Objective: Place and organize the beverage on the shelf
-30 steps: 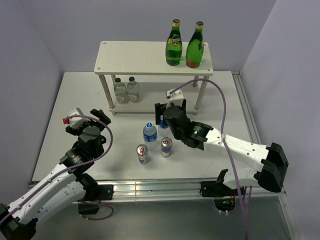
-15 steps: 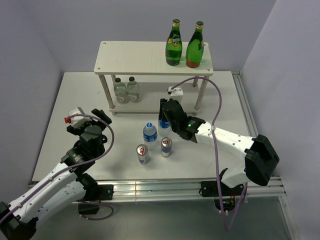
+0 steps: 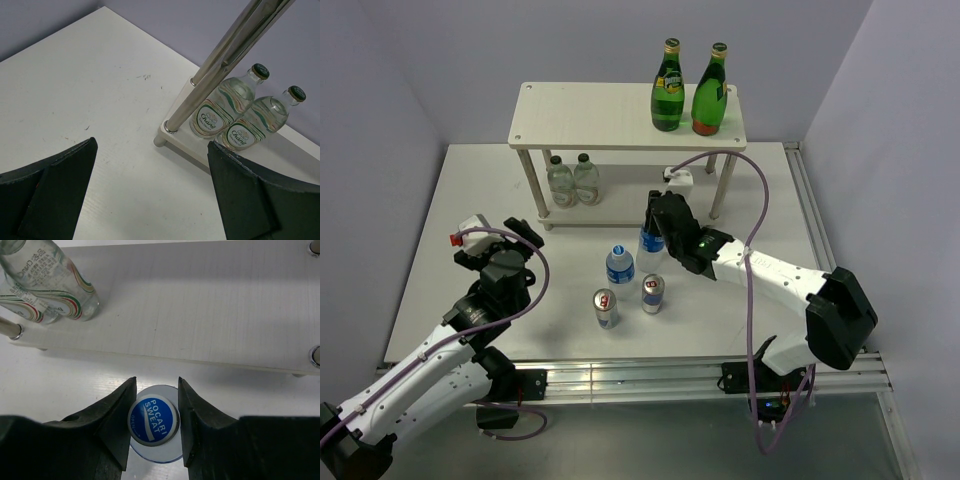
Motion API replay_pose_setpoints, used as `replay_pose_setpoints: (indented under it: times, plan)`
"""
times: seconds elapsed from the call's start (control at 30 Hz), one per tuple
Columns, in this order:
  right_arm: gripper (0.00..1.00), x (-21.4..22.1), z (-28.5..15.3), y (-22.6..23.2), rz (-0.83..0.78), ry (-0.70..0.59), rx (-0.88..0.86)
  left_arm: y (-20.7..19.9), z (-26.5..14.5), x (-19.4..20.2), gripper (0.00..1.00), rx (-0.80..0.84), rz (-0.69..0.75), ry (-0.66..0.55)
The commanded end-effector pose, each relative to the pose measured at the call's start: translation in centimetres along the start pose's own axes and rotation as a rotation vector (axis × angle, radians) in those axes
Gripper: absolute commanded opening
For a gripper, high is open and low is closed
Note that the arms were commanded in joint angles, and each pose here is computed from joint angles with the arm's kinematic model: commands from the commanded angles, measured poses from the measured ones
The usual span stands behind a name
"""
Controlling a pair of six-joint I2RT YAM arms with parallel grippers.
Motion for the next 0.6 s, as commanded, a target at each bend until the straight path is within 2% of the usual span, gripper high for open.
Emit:
replay_pose_setpoints:
  times: [0.0, 0.23, 0.57]
  plan:
    - [0.01, -2.9, -1.0, 0.5, 0.009, -0.092, 0.011, -0.2, 0.1, -0.3, 0.99, -0.006, -0.006, -0.015]
    - [0.00, -8.2, -2.5, 1.4, -0.003, -0.241, 0.025, -0.2, 0.1, -0.3, 0.99, -0.004, -0.004, -0.015]
    - [0.00, -14.2, -2.2, 0.4, 0.031, -0.416, 0.096, -0.2, 0.1, -0.4, 0.99, -0.008, -0.007, -0.017]
Point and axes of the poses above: each gripper's point midway between its finger pads, its own z axis out along the fingers, its own y axis along the line the jaws close on, x = y × z, the point moved 10 cm from there along -z, back along the fingers, and after that the axes turned 13 degrees about z, right-handed, at the moved point
